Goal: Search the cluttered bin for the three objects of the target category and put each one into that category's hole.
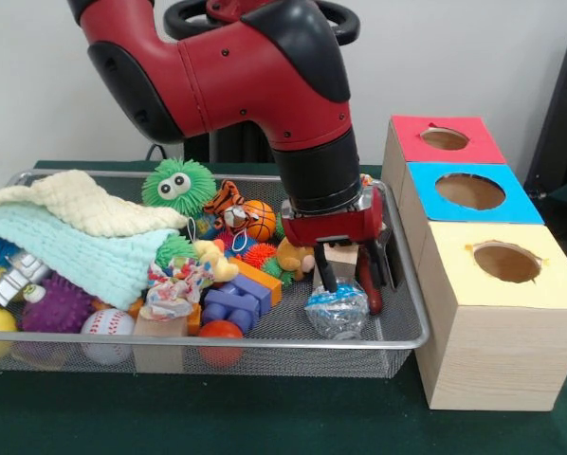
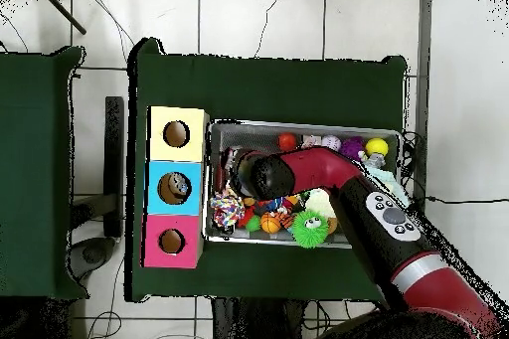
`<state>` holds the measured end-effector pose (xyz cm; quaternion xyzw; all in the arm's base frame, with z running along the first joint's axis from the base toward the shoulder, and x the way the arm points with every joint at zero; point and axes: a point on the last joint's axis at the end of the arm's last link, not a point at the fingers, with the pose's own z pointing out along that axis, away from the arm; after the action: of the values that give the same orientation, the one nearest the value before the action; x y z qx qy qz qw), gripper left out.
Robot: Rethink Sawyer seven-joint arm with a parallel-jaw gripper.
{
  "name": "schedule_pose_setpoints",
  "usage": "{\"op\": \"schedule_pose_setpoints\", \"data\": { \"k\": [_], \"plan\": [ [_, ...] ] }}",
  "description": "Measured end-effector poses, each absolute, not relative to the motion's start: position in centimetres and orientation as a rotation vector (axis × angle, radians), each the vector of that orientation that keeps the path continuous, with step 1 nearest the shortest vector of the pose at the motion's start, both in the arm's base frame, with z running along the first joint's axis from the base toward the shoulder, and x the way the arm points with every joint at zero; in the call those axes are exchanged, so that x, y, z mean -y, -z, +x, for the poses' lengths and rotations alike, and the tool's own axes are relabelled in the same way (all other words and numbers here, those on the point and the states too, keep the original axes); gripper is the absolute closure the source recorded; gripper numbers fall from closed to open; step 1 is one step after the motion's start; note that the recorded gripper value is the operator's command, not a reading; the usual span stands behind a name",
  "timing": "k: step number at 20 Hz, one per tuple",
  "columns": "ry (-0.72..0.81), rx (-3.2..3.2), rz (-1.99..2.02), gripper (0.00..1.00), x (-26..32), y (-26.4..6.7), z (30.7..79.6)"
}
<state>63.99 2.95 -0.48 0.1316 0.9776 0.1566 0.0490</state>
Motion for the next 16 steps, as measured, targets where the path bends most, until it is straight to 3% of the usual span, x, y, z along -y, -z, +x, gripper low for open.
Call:
{"op": "schedule_pose_setpoints", "data": {
  "k": [16],
  "plan": [
    [-0.44, -2.99, 0.438, 0.0, -1.1, 1.1, 63.4]
  ]
}}
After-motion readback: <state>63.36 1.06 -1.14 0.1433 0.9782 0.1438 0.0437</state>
